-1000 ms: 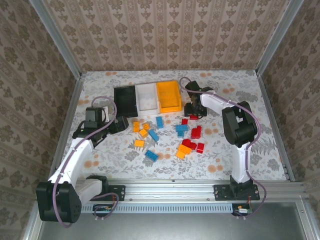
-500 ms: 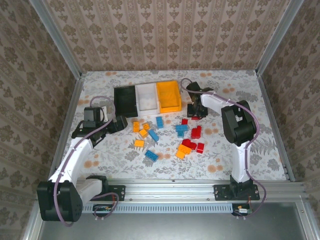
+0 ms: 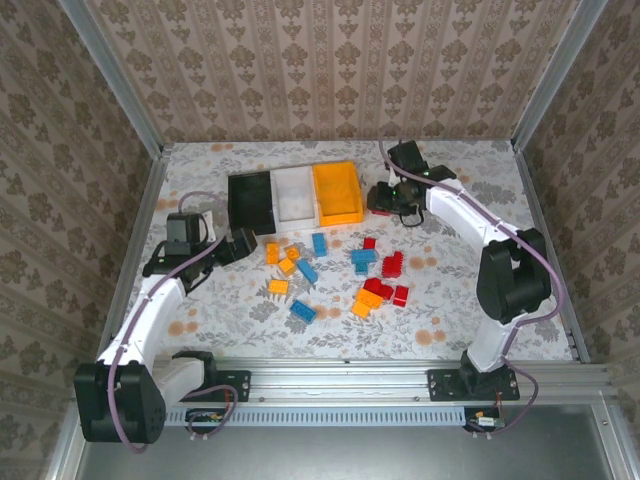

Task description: Sort the legos into containers by color

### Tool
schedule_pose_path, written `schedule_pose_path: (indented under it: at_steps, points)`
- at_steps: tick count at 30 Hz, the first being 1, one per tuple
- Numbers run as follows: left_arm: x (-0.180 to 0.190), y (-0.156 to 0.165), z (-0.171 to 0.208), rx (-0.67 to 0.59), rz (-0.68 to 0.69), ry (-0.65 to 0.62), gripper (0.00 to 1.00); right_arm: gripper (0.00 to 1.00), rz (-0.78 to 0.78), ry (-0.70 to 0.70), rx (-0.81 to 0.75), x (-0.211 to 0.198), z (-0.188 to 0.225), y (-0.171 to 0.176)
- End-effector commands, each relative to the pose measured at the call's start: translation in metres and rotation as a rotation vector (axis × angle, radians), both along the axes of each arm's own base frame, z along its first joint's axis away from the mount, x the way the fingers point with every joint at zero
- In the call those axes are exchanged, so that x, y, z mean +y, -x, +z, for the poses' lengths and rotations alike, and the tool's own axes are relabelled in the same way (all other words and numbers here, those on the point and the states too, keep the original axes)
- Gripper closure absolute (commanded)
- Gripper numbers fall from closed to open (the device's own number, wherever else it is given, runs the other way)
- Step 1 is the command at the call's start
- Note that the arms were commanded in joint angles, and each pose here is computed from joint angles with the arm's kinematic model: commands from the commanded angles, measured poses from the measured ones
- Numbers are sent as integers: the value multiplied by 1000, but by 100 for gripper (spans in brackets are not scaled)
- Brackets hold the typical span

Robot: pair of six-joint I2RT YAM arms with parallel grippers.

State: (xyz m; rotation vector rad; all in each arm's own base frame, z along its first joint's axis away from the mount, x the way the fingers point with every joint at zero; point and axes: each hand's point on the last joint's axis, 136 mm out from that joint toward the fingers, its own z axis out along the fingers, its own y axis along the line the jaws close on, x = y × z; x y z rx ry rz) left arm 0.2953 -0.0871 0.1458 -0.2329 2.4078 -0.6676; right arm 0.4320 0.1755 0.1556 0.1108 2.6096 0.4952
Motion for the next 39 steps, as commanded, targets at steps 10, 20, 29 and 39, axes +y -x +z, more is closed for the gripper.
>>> schedule_pose_path:
  at_steps: [10,20,29,39]
  points:
    - [-2,5,-4,22,21,78,0,54,49,-167,8,88,-7,-69]
    - [7,10,-3,26,38,55,0,54,-37,-52,63,86,-57,-105]
    - [9,11,-7,29,45,52,0,50,-137,97,87,49,-76,-106]
    - [9,11,-10,29,47,63,0,41,-218,143,95,-1,-82,-87]
